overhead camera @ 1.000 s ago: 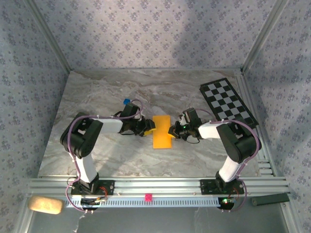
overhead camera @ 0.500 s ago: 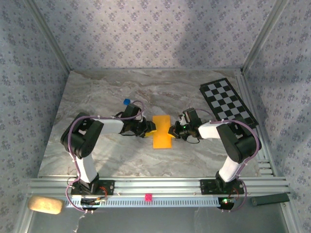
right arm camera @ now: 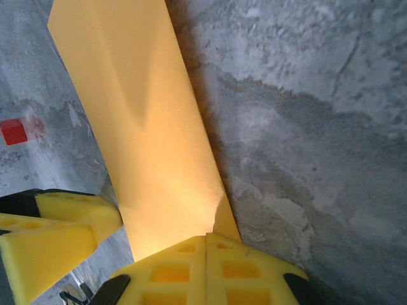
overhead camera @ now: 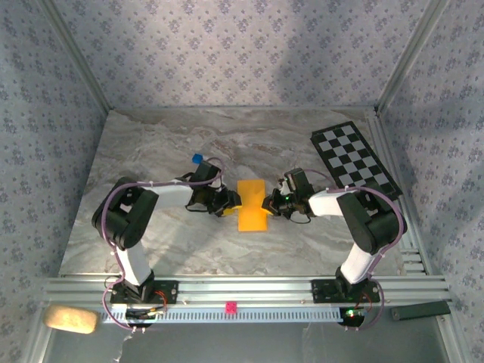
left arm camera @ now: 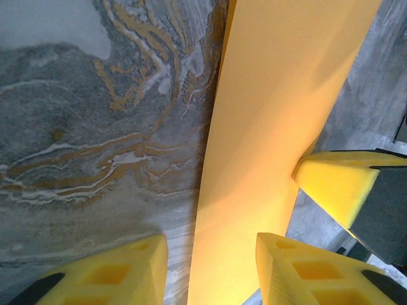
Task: Fold a paper plane with a square sheet of paper (pick it up from the middle)
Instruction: Third fold the triangle at the center of the table.
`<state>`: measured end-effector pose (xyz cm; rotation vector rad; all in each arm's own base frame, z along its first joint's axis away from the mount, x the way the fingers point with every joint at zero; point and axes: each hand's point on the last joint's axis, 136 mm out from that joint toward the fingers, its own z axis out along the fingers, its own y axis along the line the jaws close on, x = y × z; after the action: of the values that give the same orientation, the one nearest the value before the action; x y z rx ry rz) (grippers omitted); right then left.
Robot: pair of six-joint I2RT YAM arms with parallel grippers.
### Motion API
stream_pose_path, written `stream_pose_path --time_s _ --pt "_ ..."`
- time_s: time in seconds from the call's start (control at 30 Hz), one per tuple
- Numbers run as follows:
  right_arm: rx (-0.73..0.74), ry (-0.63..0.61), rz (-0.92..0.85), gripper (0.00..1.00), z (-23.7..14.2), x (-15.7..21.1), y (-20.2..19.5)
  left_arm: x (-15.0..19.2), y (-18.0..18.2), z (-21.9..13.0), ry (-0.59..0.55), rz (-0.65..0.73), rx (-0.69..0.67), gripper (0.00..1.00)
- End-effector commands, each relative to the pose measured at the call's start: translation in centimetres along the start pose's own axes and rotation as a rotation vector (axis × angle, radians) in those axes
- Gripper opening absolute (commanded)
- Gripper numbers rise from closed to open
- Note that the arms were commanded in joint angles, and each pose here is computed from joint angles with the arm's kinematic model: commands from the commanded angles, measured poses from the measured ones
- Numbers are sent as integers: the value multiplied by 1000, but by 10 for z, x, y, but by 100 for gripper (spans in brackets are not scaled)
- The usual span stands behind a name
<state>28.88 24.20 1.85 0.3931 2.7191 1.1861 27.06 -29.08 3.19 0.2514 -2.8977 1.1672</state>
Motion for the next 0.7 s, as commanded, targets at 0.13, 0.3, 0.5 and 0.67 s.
stream_pose_path --time_s 0.13,0.3,0.5,0.67 --pt "159 12 90 4 2 13 -46 8 -15 8 49 45 10 37" --pt "162 15 90 4 3 14 -48 9 -18 14 58 55 -3 37" --pt "161 13 89 4 2 14 -48 6 -17 14 40 48 -11 40" --pt "158 14 88 4 2 14 -48 -5 -24 14 -7 67 19 44"
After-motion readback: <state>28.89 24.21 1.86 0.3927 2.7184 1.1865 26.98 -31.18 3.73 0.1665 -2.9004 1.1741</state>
